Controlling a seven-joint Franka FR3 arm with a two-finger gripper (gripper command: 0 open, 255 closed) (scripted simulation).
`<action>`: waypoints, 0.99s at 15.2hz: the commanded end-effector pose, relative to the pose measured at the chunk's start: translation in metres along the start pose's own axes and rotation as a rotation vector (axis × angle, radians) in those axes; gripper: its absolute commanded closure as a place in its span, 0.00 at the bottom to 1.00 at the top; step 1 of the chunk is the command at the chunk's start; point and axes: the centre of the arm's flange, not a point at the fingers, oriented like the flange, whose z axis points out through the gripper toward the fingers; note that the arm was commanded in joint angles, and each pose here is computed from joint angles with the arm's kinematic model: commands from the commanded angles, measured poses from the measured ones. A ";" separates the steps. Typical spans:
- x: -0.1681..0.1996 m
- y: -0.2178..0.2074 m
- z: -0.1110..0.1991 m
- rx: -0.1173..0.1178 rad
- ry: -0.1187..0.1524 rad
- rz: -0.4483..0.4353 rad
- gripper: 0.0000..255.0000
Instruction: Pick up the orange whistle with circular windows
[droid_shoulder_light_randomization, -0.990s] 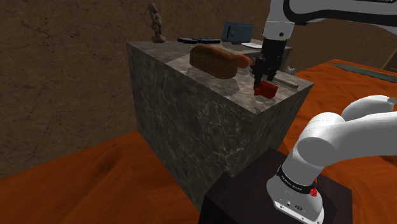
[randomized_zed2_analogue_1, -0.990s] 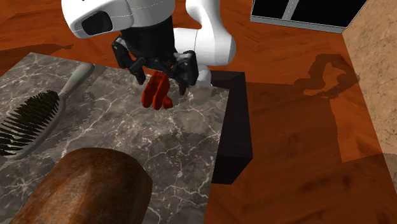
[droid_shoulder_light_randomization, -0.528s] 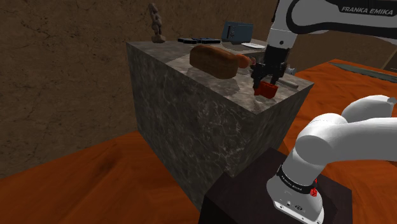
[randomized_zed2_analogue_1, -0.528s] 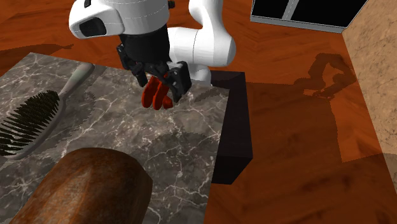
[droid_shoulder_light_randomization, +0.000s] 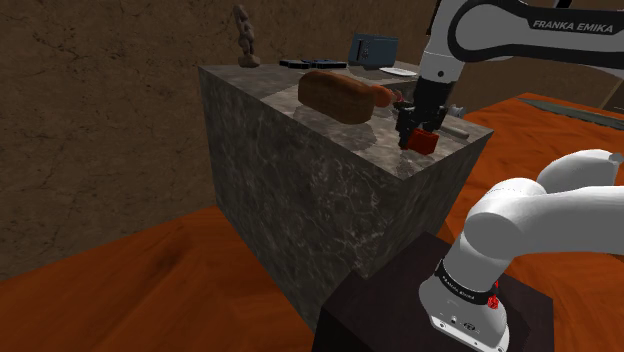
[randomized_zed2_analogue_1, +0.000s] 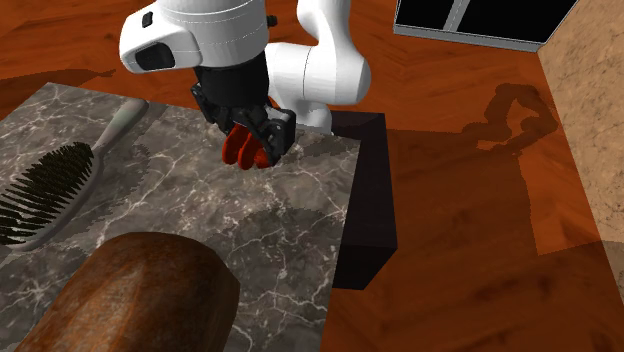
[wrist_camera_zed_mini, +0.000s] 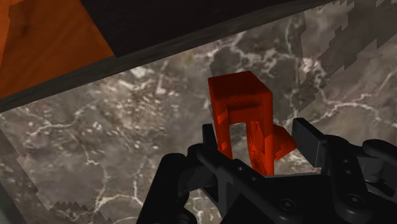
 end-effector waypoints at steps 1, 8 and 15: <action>0.000 0.000 0.000 0.000 0.000 0.000 1.00; 0.001 0.000 -0.015 0.000 0.000 0.000 1.00; 0.001 0.000 -0.052 0.000 0.000 0.000 1.00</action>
